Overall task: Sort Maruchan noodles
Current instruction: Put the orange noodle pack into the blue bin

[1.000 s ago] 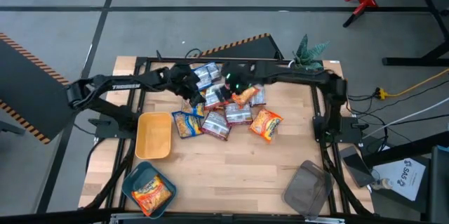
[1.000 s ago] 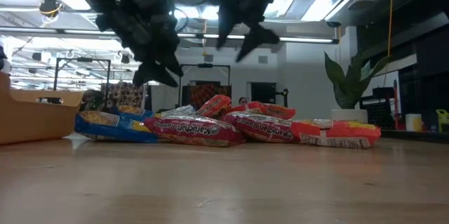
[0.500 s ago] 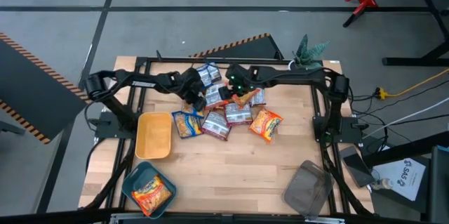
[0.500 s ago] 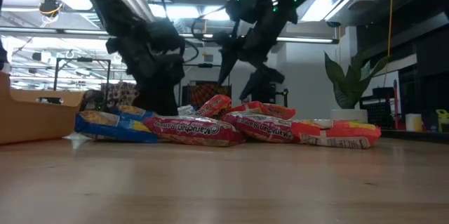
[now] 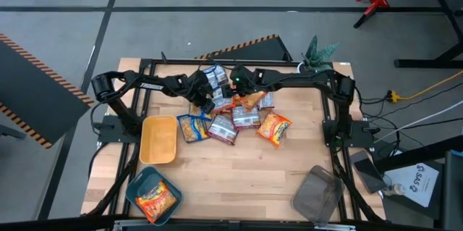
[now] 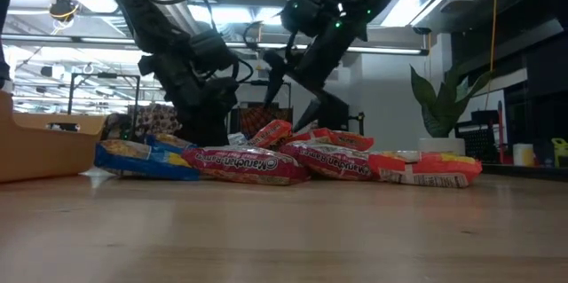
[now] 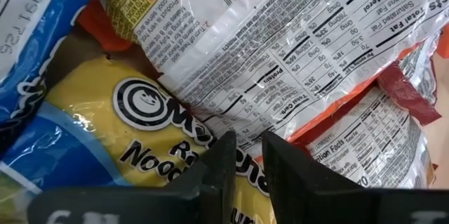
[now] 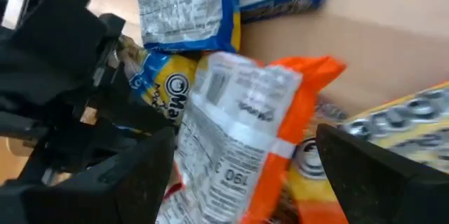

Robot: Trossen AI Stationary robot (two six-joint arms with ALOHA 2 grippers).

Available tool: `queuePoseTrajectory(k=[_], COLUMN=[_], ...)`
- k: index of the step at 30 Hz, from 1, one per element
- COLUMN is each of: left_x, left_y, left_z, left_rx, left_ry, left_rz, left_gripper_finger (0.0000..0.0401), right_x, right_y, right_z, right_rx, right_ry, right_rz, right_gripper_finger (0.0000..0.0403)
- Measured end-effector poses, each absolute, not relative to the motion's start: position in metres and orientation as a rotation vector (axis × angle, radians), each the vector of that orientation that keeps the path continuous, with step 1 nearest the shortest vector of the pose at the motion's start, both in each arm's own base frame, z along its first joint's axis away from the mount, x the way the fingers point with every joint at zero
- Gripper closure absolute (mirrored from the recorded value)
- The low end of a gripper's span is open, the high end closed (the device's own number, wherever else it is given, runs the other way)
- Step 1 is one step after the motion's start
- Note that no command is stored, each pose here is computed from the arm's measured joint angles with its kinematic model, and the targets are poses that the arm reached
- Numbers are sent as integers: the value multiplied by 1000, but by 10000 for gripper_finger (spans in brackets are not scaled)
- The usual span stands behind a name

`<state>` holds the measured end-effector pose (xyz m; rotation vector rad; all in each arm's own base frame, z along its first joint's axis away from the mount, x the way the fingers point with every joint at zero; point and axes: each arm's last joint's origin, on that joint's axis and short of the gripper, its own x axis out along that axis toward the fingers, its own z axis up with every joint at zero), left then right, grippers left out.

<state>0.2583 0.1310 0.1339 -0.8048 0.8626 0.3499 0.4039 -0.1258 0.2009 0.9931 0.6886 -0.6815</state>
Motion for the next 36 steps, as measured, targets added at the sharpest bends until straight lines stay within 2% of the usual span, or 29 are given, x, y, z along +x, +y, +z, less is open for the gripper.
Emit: queuePoseTrajectory(k=[9, 12, 15, 22, 26, 31, 36], left_x=[259, 260, 260, 260, 260, 257, 247], left_y=[131, 132, 132, 132, 132, 130, 122], left_z=[134, 134, 134, 135, 134, 141, 176], left_rx=[-800, -795, -790, -773, -762, -855, -920], left_ry=[857, 849, 844, 841, 842, 830, 745], left_rz=[351, 352, 358, 350, 347, 301, 237], left_gripper_finger=[335, 335, 335, 335, 335, 335, 335], right_x=[418, 419, 419, 418, 418, 419, 425], right_y=[-128, -129, -128, -127, -127, -126, -127], right_z=[176, 173, 172, 169, 169, 173, 190], right_rx=[1053, 1055, 1057, 1037, 1042, 1042, 1015], right_ry=[681, 685, 694, 730, 746, 758, 732], right_rz=[-623, -621, -622, -595, -553, -535, -508], right_gripper_finger=[75, 89, 126, 253, 306, 336, 352])
